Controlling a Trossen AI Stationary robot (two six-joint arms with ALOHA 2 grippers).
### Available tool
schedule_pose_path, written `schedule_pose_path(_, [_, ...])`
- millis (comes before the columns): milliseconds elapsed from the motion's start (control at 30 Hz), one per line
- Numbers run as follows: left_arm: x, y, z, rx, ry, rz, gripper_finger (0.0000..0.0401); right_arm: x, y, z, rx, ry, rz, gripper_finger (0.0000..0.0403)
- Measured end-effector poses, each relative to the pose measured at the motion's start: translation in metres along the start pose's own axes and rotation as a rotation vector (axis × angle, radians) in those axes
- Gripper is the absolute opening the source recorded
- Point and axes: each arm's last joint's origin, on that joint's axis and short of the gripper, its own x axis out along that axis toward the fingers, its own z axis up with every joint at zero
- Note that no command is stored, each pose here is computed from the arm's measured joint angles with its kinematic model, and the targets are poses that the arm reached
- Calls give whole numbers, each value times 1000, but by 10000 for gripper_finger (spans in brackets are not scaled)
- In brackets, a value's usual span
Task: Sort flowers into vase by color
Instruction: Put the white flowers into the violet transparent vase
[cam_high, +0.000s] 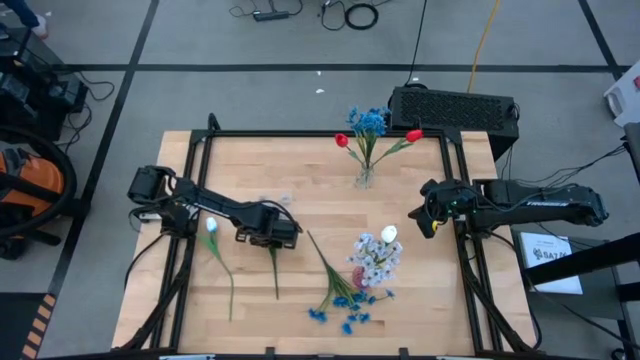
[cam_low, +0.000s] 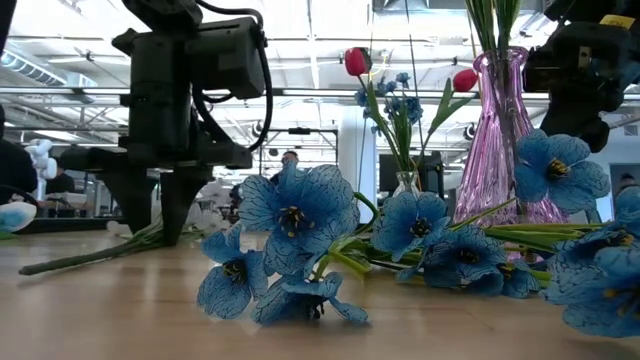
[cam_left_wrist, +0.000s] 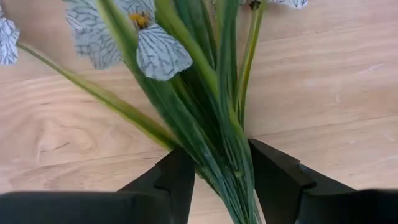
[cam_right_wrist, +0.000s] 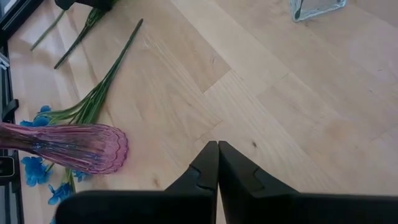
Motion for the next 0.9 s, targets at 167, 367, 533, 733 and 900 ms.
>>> schedule_pose_path(167, [0,-1,0,-26,15,-16,66,0,0,0,-3,0,0,0])
schedule_pose_path(367, [-8,-8,1,39,-55,-124,18,0,0,0,-5,0,-1,0])
schedule_pose_path(533, [-53,-31,2,126,-345,-458,18,0,0,0,-8,0,-1,0])
schedule_pose_path(733, [-124,-39,-12,368,-860,-751,18,0,0,0,-18,4,-5,0])
schedule_pose_path(900, [-141,-40,-27,770,-1034,-739,18,1,0,0,-19,11,-9,0])
